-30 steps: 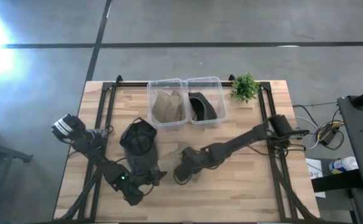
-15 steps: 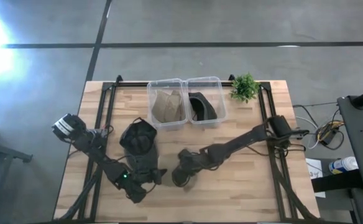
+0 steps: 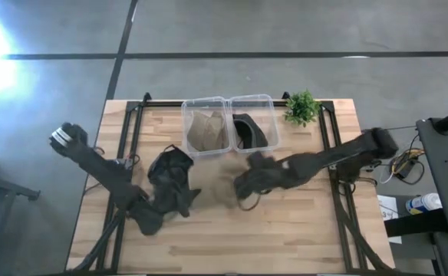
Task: Pick & Place hat
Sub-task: Put the brown cap into the left transparent bin
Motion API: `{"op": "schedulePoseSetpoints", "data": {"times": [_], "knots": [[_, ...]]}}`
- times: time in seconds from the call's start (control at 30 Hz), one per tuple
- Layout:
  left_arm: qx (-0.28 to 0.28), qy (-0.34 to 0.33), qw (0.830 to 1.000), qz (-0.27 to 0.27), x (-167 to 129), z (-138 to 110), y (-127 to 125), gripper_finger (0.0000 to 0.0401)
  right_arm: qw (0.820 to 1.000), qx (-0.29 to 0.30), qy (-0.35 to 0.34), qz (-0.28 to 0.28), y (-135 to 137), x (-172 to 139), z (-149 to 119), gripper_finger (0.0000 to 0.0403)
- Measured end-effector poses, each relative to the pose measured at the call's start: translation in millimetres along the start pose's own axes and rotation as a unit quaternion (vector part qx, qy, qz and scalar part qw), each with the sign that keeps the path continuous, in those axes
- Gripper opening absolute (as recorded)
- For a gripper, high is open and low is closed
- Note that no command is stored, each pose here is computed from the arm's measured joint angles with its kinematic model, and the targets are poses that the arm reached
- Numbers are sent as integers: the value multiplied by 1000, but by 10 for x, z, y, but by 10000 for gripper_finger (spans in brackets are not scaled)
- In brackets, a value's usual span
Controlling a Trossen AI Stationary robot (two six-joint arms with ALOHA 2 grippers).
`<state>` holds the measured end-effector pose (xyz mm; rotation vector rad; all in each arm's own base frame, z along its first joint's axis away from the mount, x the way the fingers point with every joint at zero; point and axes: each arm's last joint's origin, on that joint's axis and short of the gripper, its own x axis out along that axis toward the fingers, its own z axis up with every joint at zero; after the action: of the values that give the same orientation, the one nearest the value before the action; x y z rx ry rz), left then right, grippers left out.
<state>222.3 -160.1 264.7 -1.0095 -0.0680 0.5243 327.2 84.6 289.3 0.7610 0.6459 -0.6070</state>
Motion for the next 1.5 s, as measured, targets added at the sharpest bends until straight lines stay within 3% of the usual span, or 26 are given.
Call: {"op": "schedulePoseSetpoints", "data": {"times": [0.1,0.23,0.37,0.47,0.57,0.67,0.83,1.1,1.27,1.43,1.5], "knots": [[75,-53,996,-6,-62,378,-208,6,998,2,-57,-23,-121,-273,137,201],[186,-115,975,25,6,879,-357,6,995,4,-94,-40,-241,-462,224,201],[237,-148,958,70,198,1356,-342,6,994,8,-95,-53,-317,-518,230,201],[248,-113,956,112,397,1634,-195,6,994,13,-88,-69,-355,-497,202,201],[196,-7,969,152,654,1861,48,6,993,21,-82,-80,-388,-472,173,201],[174,62,964,192,877,1967,253,6,993,26,-80,-85,-410,-447,151,201],[161,109,958,211,1159,2141,315,7,993,25,-78,-91,-436,-420,125,201],[210,133,911,330,1277,2284,214,7,990,64,-64,-108,-532,-331,31,201],[151,202,920,299,1270,2325,170,8,988,84,-57,-119,-589,-285,-23,201],[144,287,875,362,1274,2213,320,8,987,82,-56,-123,-610,-265,-43,201],[144,294,870,368,1302,2189,341,9,987,79,-57,-125,-620,-256,-52,201]]}}
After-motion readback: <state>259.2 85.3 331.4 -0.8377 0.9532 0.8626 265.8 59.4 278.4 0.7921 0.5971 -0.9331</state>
